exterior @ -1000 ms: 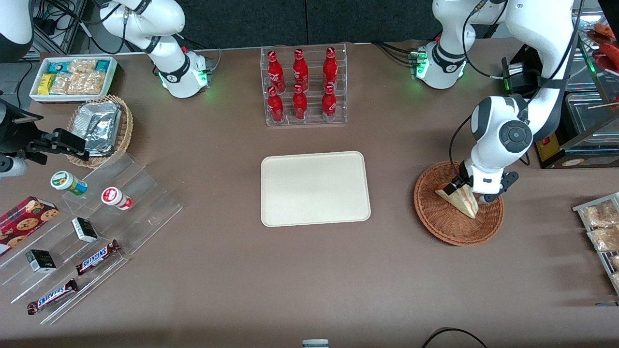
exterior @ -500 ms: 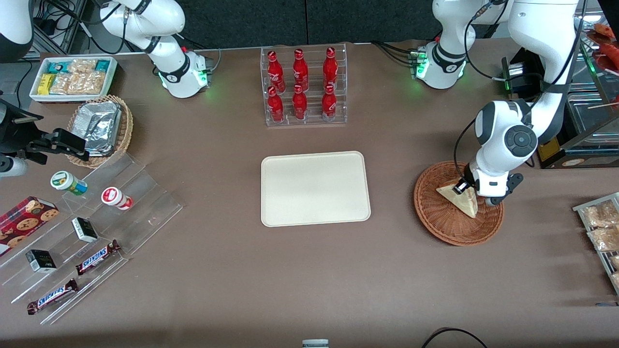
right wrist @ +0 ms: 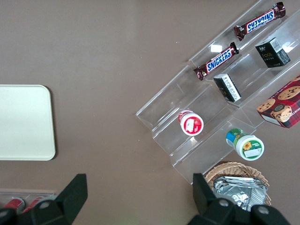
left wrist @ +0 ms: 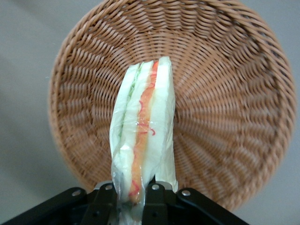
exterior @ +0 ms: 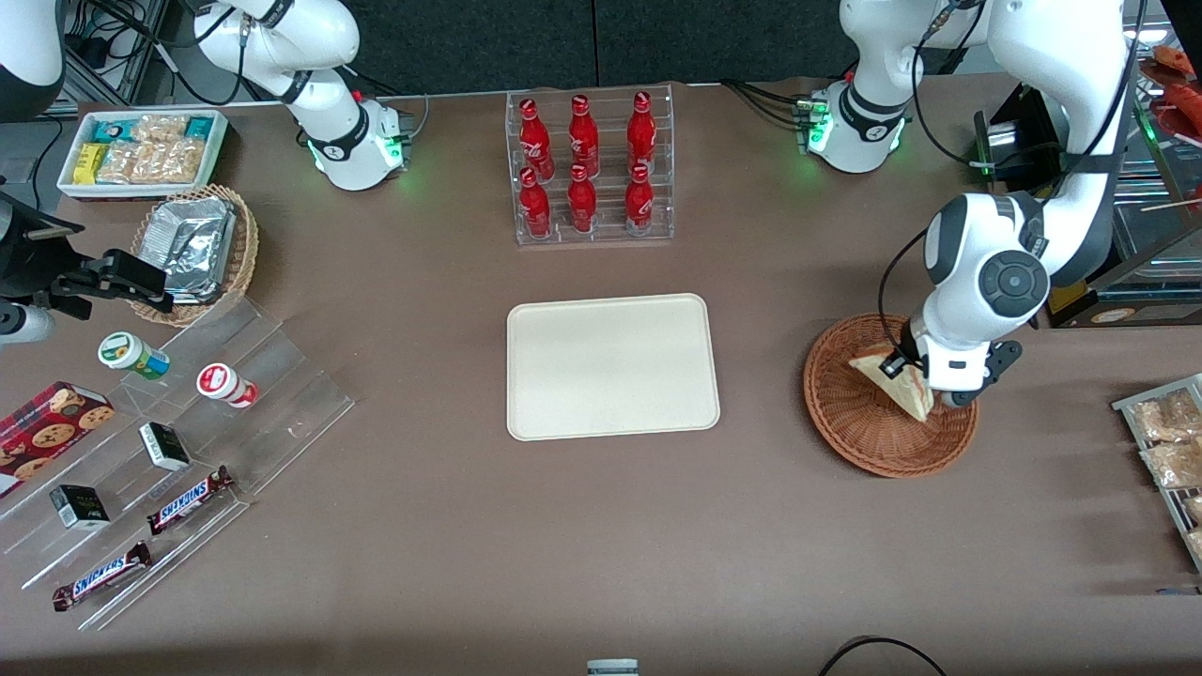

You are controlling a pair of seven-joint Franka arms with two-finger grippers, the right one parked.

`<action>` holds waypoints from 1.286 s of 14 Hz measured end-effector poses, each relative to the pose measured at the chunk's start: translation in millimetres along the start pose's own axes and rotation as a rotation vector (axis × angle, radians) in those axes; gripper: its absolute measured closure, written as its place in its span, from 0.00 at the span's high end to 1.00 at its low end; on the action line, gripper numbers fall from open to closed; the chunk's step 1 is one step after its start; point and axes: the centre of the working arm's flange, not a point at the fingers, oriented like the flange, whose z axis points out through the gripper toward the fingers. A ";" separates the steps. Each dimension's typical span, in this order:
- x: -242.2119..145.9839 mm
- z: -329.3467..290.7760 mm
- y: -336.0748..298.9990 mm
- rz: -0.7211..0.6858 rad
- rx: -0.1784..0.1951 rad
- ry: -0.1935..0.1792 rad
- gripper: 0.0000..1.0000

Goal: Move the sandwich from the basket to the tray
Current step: 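Lift the sandwich and carry it over the white tray, then lower the sandwich upright onto the tray and open the left gripper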

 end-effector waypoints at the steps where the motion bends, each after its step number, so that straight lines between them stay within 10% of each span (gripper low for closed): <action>1: -9.0 -25.5 13.5 0.028 0.025 -0.005 0.19; 8: -123.7 -139.4 107.6 0.254 0.041 0.053 0.15; 14: -225.9 -99.6 208.4 0.436 0.066 0.062 0.15; 18: -273.4 -56.9 263.6 0.514 0.017 0.073 0.15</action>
